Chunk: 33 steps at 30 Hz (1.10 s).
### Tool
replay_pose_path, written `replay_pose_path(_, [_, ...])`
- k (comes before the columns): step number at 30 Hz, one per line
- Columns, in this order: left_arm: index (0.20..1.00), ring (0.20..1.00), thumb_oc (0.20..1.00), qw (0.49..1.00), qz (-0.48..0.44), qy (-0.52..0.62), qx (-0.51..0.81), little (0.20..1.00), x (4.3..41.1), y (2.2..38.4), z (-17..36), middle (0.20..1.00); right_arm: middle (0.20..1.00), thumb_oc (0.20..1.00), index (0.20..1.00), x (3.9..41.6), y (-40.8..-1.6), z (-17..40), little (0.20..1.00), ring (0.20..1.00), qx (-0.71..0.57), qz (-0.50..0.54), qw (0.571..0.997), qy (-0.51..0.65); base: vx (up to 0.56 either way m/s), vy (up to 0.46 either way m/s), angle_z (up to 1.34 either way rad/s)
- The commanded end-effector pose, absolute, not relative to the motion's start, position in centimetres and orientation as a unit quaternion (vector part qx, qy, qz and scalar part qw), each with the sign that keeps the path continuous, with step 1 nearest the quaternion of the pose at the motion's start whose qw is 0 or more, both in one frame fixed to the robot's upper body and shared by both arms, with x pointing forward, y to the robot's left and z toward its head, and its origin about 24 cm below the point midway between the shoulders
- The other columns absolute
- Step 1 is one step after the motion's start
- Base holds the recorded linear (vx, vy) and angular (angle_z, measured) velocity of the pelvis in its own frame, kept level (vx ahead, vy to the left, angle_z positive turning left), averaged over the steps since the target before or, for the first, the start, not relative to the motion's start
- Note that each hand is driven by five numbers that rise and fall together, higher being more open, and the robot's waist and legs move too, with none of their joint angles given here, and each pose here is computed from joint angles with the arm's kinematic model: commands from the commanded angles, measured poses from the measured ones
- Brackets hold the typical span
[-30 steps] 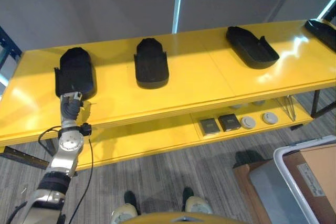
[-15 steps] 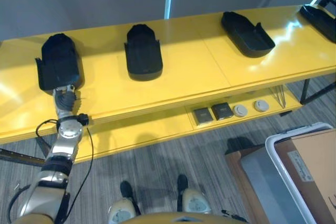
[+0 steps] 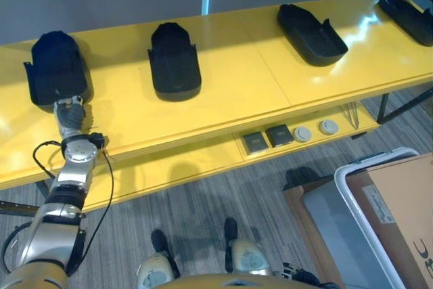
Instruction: Move parts from the plastic box to the shelf.
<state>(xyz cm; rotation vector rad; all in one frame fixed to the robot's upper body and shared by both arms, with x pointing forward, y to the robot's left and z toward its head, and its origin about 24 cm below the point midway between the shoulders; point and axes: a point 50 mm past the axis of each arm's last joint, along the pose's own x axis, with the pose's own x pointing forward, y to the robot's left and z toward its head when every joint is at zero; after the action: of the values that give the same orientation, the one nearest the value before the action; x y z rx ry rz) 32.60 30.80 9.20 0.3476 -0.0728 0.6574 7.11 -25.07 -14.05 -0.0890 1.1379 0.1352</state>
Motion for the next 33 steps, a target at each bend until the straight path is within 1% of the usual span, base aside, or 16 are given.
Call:
replay_pose_path(1, [0.294, 0.294, 0.294, 0.935, 0.307, -0.078, 0.159, 0.294, 32.9, 31.3, 10.9, 0.294, 1.0, 1.0, 1.0, 6.8, -24.8, -14.0, 1.0, 1.0, -0.044, 0.084, 0.837, 0.54, 0.0, 0.0, 0.0])
replay_pose_path(2, [0.667, 0.667, 0.667, 0.941, 0.292, -0.087, 0.148, 0.667, 32.8, 30.6, 10.6, 0.667, 1.0, 1.0, 1.0, 6.7, -24.7, -14.1, 1.0, 1.0, -0.043, 0.083, 0.837, 0.54, 0.0, 0.0, 0.0])
replay_pose_path(3, [1.0, 1.0, 1.0, 0.945, 0.281, -0.094, 0.14, 1.0, 32.7, 30.2, 10.4, 1.0, 1.0, 1.0, 1.0, 6.7, -24.6, -14.1, 1.0, 1.0, -0.041, 0.082, 0.837, 0.54, 0.0, 0.0, 0.0])
replay_pose_path(6, [1.0, 1.0, 1.0, 0.954, 0.255, -0.11, 0.11, 1.0, 32.4, 29.0, 10.0, 1.0, 1.0, 1.0, 1.0, 6.5, -24.5, -14.2, 1.0, 1.0, -0.038, 0.079, 0.837, 0.54, 0.0, 0.0, 0.0])
replay_pose_path(7, [1.0, 1.0, 1.0, 0.964, 0.225, -0.115, 0.079, 1.0, 31.7, 28.0, 9.3, 1.0, 1.0, 1.0, 1.0, 6.3, -24.3, -14.3, 1.0, 1.0, -0.035, 0.075, 0.837, 0.541, 0.0, 0.0, 0.0])
replay_pose_path(10, [1.0, 1.0, 1.0, 0.978, 0.171, -0.119, 0.035, 1.0, 30.4, 26.5, 8.7, 1.0, 1.0, 1.0, 1.0, 6.4, -24.0, -14.3, 1.0, 1.0, -0.03, 0.071, 0.837, 0.542, -0.01, -0.023, 0.06])
replay_pose_path(12, [1.0, 1.0, 1.0, 0.981, 0.151, -0.117, 0.019, 1.0, 29.9, 25.9, 8.3, 1.0, 1.0, 1.0, 1.0, 6.4, -23.9, -14.4, 1.0, 1.0, -0.029, 0.07, 0.836, 0.543, -0.01, -0.02, 0.08])
replay_pose_path(13, [1.0, 1.0, 1.0, 0.988, 0.105, -0.109, -0.025, 1.0, 28.4, 24.7, 7.3, 1.0, 1.0, 1.0, 1.0, 6.4, -23.9, -14.4, 1.0, 1.0, -0.024, 0.064, 0.836, 0.545, -0.02, -0.024, 0.09])
replay_pose_path(15, [1.0, 1.0, 1.0, 0.99, 0.098, -0.097, -0.036, 1.0, 27.7, 24.4, 6.7, 1.0, 1.0, 1.0, 1.0, 6.4, -23.9, -14.4, 1.0, 1.0, -0.023, 0.062, 0.836, 0.545, -0.02, -0.027, 0.16])
replay_pose_path(16, [1.0, 1.0, 1.0, 0.994, 0.08, -0.059, -0.043, 1.0, 26.5, 24.3, 5.1, 1.0, 1.0, 1.0, 1.0, 6.4, -23.9, -14.4, 1.0, 1.0, -0.023, 0.058, 0.836, 0.545, -0.04, -0.031, 0.24])
replay_pose_path(19, [1.0, 1.0, 1.0, 0.997, 0.055, 0.027, -0.049, 1.0, 24.9, 24.4, 2.2, 1.0, 1.0, 1.0, 1.0, 6.7, -24.0, -14.4, 1.0, 1.0, -0.021, 0.05, 0.838, 0.543, -0.05, -0.031, 0.17])
replay_pose_path(22, [1.0, 1.0, 1.0, 0.991, 0.045, 0.118, -0.052, 1.0, 22.0, 24.8, -1.7, 1.0, 1.0, 1.0, 1.0, 7.2, -24.2, -14.4, 1.0, 1.0, -0.019, 0.042, 0.84, 0.54, -0.06, -0.018, 0.15])
replay_pose_path(23, [1.0, 1.0, 1.0, 0.986, 0.047, 0.155, -0.038, 1.0, 20.5, 25.0, -3.4, 1.0, 1.0, 1.0, 1.0, 7.3, -24.3, -14.5, 1.0, 1.0, -0.017, 0.038, 0.841, 0.539, -0.04, -0.012, 0.16])
replay_pose_path(24, [1.0, 1.0, 1.0, 0.985, 0.047, 0.162, -0.036, 1.0, 20.2, 25.1, -3.8, 1.0, 1.0, 1.0, 1.0, 7.3, -24.3, -14.5, 1.0, 1.0, -0.017, 0.038, 0.841, 0.539, -0.05, -0.015, 0.1])
replay_pose_path(29, [1.0, 1.0, 1.0, 0.942, 0.095, 0.321, 0.011, 1.0, 13.4, 26.2, -10.3, 1.0, 1.0, 1.0, 1.0, 7.8, -24.5, -14.6, 1.0, 1.0, -0.013, 0.031, 0.842, 0.538, -0.05, -0.019, 0.04])
replay_pose_path(33, [1.0, 1.0, 1.0, 0.901, 0.14, 0.409, 0.027, 1.0, 9.3, 26.7, -13.1, 1.0, 1.0, 1.0, 1.0, 7.8, -24.6, -14.9, 1.0, 1.0, -0.012, 0.026, 0.84, 0.541, -0.01, -0.009, 0.02])
